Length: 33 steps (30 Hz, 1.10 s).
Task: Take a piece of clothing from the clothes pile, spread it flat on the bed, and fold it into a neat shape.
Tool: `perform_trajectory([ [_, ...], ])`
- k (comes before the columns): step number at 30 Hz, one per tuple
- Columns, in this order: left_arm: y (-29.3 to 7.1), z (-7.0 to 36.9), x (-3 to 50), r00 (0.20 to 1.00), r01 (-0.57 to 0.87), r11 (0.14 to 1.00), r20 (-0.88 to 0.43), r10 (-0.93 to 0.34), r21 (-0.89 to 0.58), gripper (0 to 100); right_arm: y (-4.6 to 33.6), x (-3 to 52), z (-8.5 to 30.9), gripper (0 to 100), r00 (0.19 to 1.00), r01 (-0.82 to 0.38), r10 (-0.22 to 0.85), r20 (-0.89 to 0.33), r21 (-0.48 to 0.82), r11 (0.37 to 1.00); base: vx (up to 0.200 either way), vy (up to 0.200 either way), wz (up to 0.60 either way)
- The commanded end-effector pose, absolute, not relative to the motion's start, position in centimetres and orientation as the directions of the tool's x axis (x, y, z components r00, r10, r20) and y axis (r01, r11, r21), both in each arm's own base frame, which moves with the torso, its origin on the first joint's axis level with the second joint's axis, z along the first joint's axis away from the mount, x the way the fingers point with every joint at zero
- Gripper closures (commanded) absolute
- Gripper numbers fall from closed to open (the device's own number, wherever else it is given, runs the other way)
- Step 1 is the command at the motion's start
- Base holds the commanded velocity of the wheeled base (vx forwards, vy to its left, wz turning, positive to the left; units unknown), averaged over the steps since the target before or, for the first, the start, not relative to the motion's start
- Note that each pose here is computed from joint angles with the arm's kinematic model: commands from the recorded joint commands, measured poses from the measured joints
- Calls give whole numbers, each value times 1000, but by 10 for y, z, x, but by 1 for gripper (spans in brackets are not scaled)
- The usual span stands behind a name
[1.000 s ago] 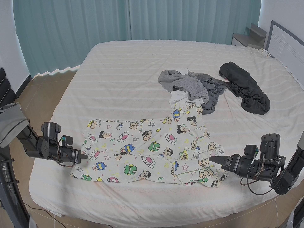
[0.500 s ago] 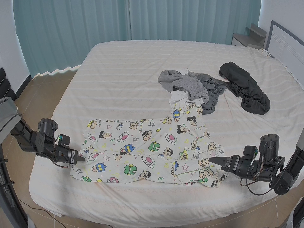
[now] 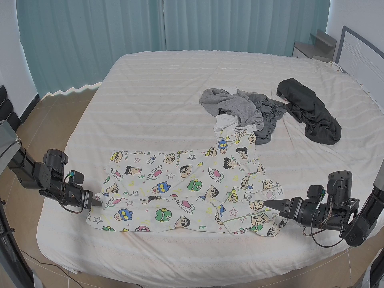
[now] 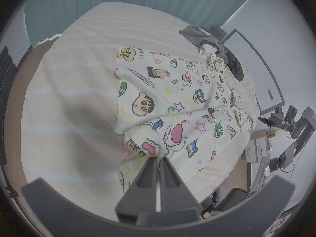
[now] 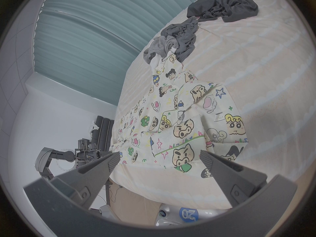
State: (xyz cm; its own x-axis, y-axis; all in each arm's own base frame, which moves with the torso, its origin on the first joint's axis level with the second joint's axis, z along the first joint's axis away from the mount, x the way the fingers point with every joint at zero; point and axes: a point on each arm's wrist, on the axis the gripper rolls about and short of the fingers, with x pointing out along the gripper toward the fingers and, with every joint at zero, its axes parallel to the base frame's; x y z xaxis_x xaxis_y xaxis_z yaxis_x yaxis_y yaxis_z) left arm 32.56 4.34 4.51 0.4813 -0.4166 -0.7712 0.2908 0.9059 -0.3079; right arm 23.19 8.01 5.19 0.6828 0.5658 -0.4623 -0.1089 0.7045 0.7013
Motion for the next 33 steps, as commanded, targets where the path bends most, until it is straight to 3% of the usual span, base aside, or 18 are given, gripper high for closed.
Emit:
perform_trajectory([
  [1,46,49,323,484,287,908,-772,-412,-305,100,80,233,49,0,676,-103,565,-473,699,707,0,0,0],
  [19,47,45,313,415,281,903,-807,-421,-326,100,80,233,47,0,672,-96,564,-480,698,709,0,0,0],
  [31,49,46,321,469,276,916,-791,-393,-291,100,81,233,45,0,670,-94,563,-484,697,711,0,0,0],
  [32,49,46,321,469,275,916,-791,-393,-292,0,81,233,45,0,670,-94,563,-484,697,711,0,0,0],
  [33,49,46,322,471,274,916,-789,-395,-294,0,81,233,45,0,670,-94,563,-484,697,711,0,0,0],
])
